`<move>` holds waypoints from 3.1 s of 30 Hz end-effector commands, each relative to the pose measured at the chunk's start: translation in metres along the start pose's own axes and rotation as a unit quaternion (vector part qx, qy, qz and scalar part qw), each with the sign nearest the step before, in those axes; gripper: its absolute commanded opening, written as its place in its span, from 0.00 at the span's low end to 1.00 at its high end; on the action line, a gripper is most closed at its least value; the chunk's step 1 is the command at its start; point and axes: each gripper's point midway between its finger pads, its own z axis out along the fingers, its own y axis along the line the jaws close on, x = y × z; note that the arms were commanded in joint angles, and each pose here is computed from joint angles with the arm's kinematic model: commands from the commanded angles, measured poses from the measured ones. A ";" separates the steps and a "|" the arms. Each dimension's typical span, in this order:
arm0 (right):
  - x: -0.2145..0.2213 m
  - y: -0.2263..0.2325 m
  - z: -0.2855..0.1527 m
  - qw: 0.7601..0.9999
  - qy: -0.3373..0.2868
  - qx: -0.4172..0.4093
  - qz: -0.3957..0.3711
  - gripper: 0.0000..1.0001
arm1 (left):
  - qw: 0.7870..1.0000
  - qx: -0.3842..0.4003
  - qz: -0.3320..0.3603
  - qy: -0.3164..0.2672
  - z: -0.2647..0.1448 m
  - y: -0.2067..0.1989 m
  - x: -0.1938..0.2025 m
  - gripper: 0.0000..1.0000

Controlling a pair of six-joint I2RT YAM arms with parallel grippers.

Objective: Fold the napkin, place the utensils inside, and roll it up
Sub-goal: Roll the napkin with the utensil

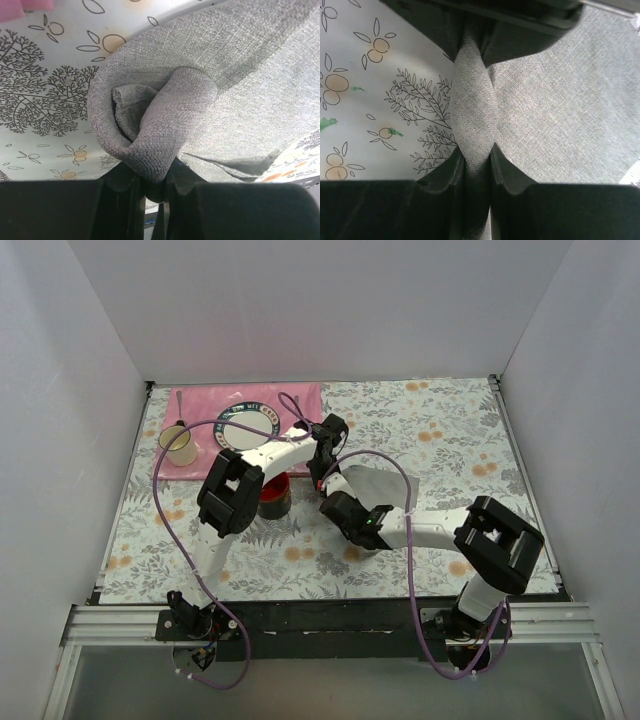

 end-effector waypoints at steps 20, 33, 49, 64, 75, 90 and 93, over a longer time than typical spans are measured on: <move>0.060 0.030 0.005 0.891 0.091 -0.356 0.266 0.01 | 0.974 0.117 0.128 -0.146 -0.092 -0.037 -0.037 0.89; 0.073 0.028 0.007 0.776 0.151 -0.444 0.421 0.01 | 0.950 0.229 0.158 -0.143 -0.109 -0.063 -0.017 0.50; 0.073 0.011 0.010 0.794 0.154 -0.420 0.412 0.06 | 0.971 0.139 0.139 -0.136 -0.002 -0.016 -0.051 0.21; 0.066 -0.042 -0.023 0.884 0.170 -0.316 0.300 0.54 | 0.976 0.122 0.143 -0.115 0.039 0.001 -0.051 0.02; 0.081 -0.051 -0.005 0.899 0.181 -0.271 0.293 0.33 | 0.963 0.127 0.178 -0.158 0.000 -0.020 -0.064 0.05; 0.104 -0.041 0.005 0.876 0.203 -0.274 0.340 0.15 | 0.935 0.245 0.205 -0.153 -0.078 -0.068 -0.002 0.22; 0.102 -0.040 0.004 0.875 0.200 -0.279 0.342 0.17 | 0.932 0.268 0.206 -0.134 -0.064 -0.075 0.003 0.17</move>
